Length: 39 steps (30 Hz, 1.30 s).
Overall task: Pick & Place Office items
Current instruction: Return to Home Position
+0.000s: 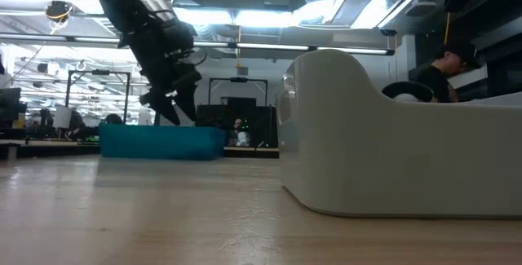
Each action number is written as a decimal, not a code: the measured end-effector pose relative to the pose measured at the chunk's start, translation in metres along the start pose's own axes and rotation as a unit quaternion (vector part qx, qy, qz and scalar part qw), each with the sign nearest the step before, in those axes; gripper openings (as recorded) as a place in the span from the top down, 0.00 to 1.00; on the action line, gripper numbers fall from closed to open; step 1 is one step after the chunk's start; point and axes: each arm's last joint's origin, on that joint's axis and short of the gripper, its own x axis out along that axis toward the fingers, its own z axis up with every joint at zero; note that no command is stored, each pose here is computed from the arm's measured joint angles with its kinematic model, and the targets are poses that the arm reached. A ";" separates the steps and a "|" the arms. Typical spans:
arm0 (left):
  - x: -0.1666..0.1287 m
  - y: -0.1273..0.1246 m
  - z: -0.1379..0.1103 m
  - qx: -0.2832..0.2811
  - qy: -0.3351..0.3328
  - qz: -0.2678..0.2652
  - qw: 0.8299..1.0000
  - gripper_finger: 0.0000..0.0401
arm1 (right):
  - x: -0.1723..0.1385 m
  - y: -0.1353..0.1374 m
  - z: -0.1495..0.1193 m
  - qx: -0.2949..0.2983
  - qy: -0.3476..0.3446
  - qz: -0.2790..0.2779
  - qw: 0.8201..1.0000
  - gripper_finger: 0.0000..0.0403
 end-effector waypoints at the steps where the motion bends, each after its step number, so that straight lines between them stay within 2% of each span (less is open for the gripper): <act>1: 0.000 0.000 0.000 0.001 -0.001 0.001 1.000 0.22 | 0.000 0.000 0.000 0.001 0.000 0.000 1.000 0.29; 3: -0.004 -0.002 0.002 0.009 -0.009 -0.019 1.000 0.21 | 0.000 0.000 0.000 0.001 0.000 0.000 1.000 0.29; 5: -0.011 -0.007 0.008 0.019 -0.040 -0.073 0.996 0.20 | 0.000 0.000 0.000 0.001 0.000 0.001 1.000 0.29; 8: -0.032 -0.018 0.014 0.041 -0.081 -0.165 0.982 0.20 | -0.001 0.000 0.001 0.004 -0.002 0.006 1.000 0.29; 10: -0.052 -0.024 0.011 0.066 -0.100 -0.196 0.973 0.20 | -0.004 0.000 0.005 0.013 -0.010 0.022 1.000 0.29; 14: -0.089 -0.025 -0.018 0.076 -0.143 -0.214 0.963 0.20 | -0.010 -0.002 0.010 0.026 -0.022 0.036 0.999 0.29; 17: -0.108 -0.028 -0.045 0.055 -0.222 -0.228 0.947 0.20 | -0.014 -0.004 0.013 0.027 -0.027 0.038 0.999 0.29; 21: -0.104 -0.035 -0.080 0.032 -0.331 -0.252 0.909 0.20 | -0.017 -0.006 0.017 0.037 -0.038 0.042 0.998 0.29; 23: -0.095 -0.038 -0.092 0.026 -0.361 -0.254 0.897 0.20 | -0.019 -0.006 0.018 0.052 -0.042 0.043 0.997 0.29; 27: -0.088 -0.045 -0.107 0.037 -0.366 -0.284 0.885 0.20 | -0.020 -0.007 0.021 0.076 -0.049 0.052 0.995 0.29; 32: -0.102 -0.069 -0.123 0.074 -0.364 -0.349 0.860 0.20 | -0.021 -0.007 0.024 0.081 -0.065 0.054 0.993 0.29; 34: -0.108 -0.077 -0.131 0.095 -0.373 -0.345 0.856 0.20 | -0.021 -0.007 0.025 0.080 -0.067 0.048 0.993 0.29; 36: -0.113 -0.081 -0.140 0.117 -0.381 -0.321 0.859 0.20 | -0.021 -0.008 0.024 0.081 -0.067 0.037 0.994 0.29; 39: -0.118 -0.081 -0.150 0.150 -0.382 -0.289 0.865 0.20 | -0.021 -0.007 0.025 0.091 -0.068 0.049 0.992 0.29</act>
